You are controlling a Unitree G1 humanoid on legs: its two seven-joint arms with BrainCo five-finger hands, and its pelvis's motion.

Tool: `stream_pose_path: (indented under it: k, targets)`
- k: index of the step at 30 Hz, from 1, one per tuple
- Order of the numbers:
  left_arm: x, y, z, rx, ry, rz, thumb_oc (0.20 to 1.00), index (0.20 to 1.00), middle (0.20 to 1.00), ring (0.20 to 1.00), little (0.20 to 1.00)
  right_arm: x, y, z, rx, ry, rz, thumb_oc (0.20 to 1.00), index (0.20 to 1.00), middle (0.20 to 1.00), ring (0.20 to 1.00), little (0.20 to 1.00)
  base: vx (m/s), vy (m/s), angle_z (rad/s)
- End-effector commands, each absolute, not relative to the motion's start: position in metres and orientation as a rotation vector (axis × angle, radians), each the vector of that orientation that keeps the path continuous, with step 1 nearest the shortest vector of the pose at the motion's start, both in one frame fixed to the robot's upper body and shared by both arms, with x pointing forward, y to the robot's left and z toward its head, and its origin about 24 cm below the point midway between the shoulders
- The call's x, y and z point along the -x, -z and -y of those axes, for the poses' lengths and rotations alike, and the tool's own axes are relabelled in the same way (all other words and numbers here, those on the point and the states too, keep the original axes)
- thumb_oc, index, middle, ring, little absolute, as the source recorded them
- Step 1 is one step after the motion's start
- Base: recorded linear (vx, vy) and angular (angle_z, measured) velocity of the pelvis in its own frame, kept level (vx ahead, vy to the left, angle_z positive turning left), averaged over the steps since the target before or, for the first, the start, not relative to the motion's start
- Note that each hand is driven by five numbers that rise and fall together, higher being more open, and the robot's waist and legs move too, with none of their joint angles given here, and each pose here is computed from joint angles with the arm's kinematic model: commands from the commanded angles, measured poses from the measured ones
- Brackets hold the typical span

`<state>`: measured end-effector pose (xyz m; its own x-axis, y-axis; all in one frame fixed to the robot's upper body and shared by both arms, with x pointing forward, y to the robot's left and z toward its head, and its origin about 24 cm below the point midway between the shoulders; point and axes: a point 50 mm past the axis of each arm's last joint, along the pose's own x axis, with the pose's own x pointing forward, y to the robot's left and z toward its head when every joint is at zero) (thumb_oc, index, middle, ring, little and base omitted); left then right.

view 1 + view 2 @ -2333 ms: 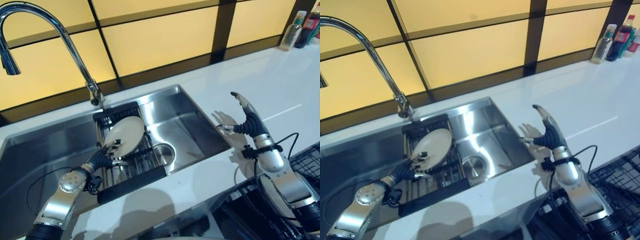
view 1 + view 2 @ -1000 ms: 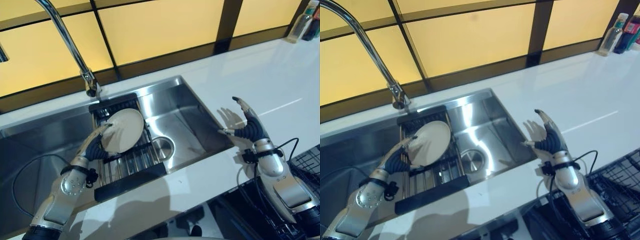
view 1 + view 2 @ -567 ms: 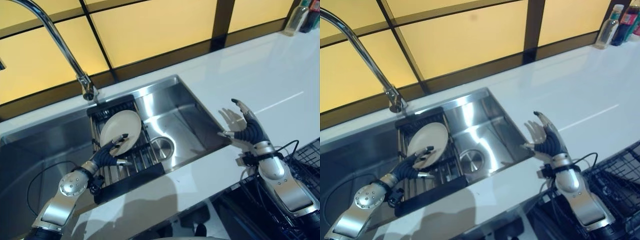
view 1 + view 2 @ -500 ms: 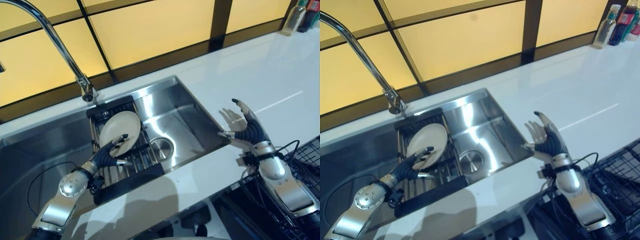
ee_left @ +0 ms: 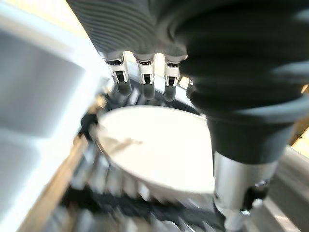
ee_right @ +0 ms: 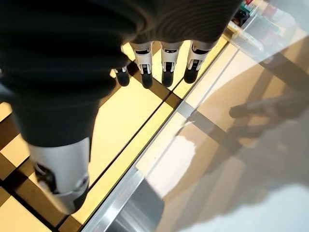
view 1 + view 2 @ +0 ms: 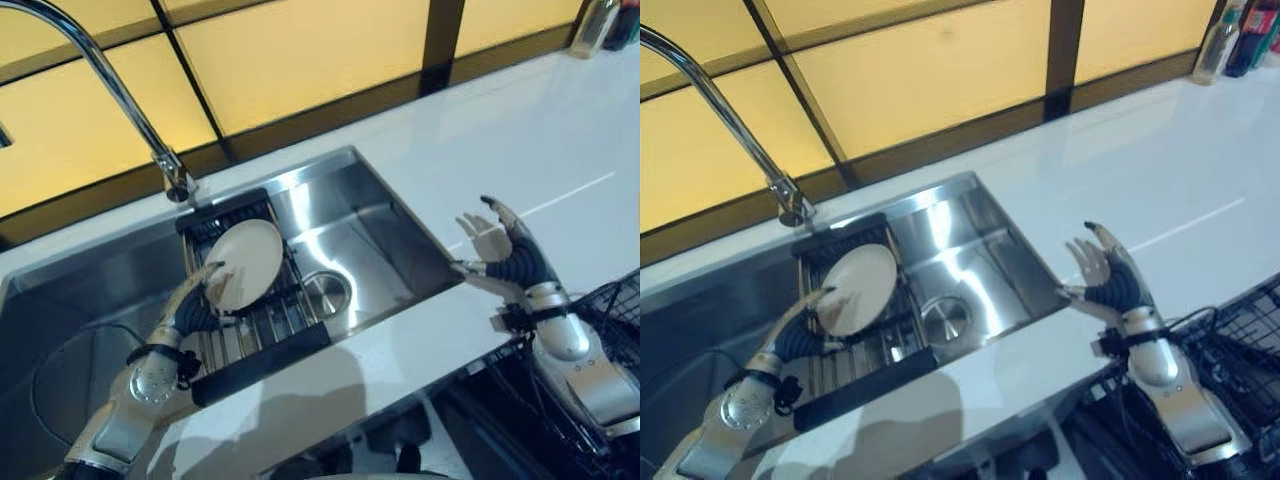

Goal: Pick up plates and place into dishwasher.

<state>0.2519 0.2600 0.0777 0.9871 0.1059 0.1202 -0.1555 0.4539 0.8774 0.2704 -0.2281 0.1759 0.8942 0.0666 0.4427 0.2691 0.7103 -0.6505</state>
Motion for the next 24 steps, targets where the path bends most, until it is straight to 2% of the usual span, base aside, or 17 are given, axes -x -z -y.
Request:
stream_pose_path:
  k: [1,6,20,24]
  targets:
    - [-0.280,-0.136,-0.272,-1.229,-0.400,0.285,1.000,1.000,1.000,1.000,1.000,-0.285,-0.194,0.206,0.801,0.111,0.574,1.000,1.000,1.000,1.000,1.000,-0.31,-0.064,-0.07]
    - [-0.296,-0.147,-0.269,-1.262,-0.448,0.324,1.000,1.000,1.000,1.000,1.000,-0.289,-0.209,0.191,0.781,0.125,0.656,1.000,1.000,1.000,1.000,1.000,-0.16,-0.023,-0.05]
    - [-0.310,-0.136,-0.216,-1.173,-0.291,0.390,1.000,1.000,1.000,1.000,1.000,-0.289,-0.222,0.190,0.791,0.165,0.722,1.000,1.000,1.000,1.000,1.000,-0.03,0.040,-0.02]
    - [-0.311,-0.131,-0.214,-1.139,-0.311,0.376,1.000,1.000,1.000,1.000,1.000,-0.289,-0.222,0.189,0.793,0.166,0.728,1.000,1.000,1.000,1.000,1.000,0.00,0.006,-0.01]
